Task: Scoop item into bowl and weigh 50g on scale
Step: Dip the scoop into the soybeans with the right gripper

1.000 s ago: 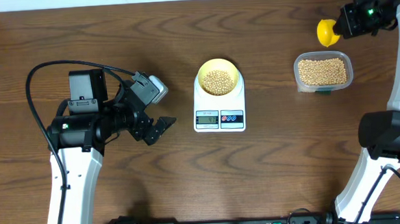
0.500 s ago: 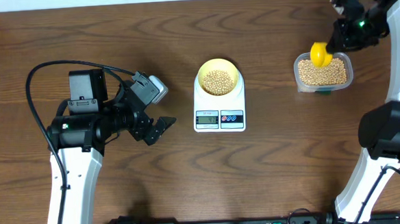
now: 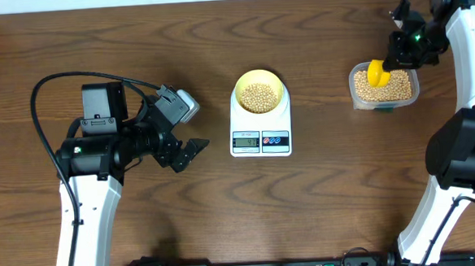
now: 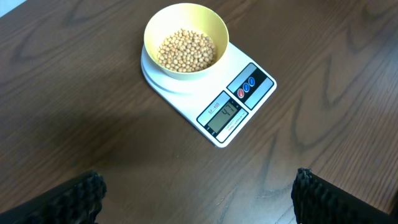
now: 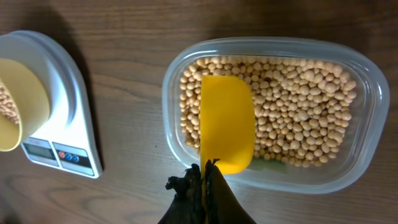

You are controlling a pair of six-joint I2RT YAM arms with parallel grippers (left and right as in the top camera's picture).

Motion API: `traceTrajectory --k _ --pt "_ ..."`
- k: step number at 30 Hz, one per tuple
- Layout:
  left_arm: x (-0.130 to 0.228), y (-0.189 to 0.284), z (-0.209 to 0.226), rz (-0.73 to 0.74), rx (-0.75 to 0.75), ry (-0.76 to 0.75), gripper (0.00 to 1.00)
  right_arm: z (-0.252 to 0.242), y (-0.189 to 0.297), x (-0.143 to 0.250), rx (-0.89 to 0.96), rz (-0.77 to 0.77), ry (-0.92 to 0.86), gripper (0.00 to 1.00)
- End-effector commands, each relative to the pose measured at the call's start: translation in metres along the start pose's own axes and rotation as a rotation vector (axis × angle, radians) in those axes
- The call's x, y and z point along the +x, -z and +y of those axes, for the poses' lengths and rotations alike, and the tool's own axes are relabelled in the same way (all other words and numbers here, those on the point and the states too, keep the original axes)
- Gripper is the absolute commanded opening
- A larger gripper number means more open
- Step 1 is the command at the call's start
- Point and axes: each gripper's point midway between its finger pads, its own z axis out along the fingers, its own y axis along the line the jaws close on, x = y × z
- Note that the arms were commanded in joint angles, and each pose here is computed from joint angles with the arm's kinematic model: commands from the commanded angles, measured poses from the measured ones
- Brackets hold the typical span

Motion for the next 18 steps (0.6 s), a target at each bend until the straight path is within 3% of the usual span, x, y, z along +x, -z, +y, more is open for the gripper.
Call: traceTrajectory --k 1,18 --pt "-0.002 0.002 0.001 -0.009 0.000 -0.015 0.98 -0.002 -0.004 0.004 0.017 0.008 -0.021 0.01" --pt "-0.002 0.002 0.001 -0.009 0.000 -0.015 0.98 0.011 -0.036 0.002 -0.015 0.008 0.003 0.01"
